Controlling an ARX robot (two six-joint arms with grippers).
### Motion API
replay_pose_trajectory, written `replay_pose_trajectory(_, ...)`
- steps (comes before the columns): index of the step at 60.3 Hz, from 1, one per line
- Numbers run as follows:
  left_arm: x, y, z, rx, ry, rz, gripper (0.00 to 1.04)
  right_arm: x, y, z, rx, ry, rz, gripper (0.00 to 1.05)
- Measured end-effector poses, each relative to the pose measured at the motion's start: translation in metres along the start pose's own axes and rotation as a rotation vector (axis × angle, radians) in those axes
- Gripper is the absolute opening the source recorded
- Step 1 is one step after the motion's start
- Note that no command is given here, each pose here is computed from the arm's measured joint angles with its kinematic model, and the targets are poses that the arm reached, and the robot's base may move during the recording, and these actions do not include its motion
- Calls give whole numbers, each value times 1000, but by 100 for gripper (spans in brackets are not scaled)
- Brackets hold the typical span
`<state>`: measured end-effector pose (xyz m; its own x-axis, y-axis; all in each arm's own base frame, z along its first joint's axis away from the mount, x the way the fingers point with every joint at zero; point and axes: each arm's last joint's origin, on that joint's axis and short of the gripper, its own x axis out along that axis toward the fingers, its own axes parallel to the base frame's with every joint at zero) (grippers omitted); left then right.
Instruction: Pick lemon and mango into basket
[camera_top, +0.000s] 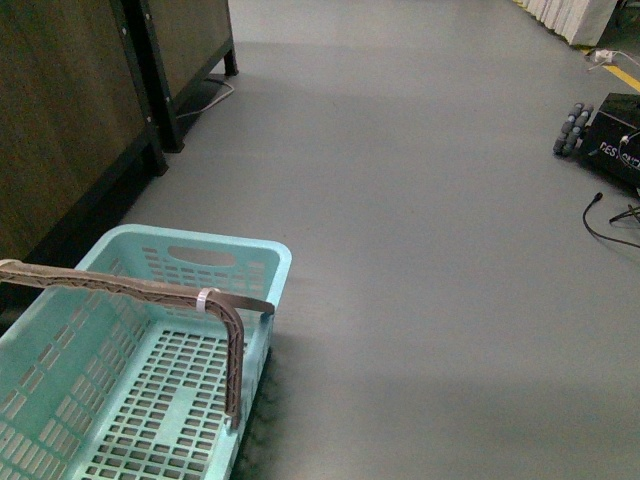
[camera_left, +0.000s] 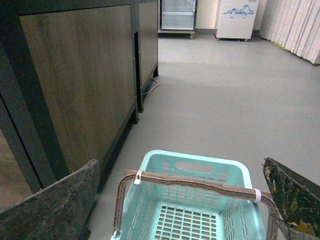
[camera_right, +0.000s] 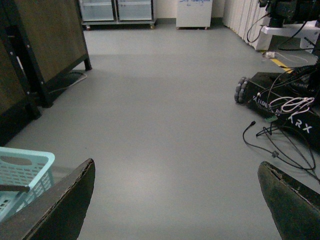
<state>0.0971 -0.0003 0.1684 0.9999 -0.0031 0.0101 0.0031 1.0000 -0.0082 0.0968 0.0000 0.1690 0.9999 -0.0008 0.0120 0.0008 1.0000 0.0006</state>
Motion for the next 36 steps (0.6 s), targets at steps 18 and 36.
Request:
replay_pose_trajectory(18, 0, 0, 0, 0, 0, 0, 98, 0, 0, 0, 0, 0, 0, 96)
replay_pose_trajectory(36, 5, -4, -4, -174, 411, 185, 98, 0, 0, 0, 0, 0, 0, 96)
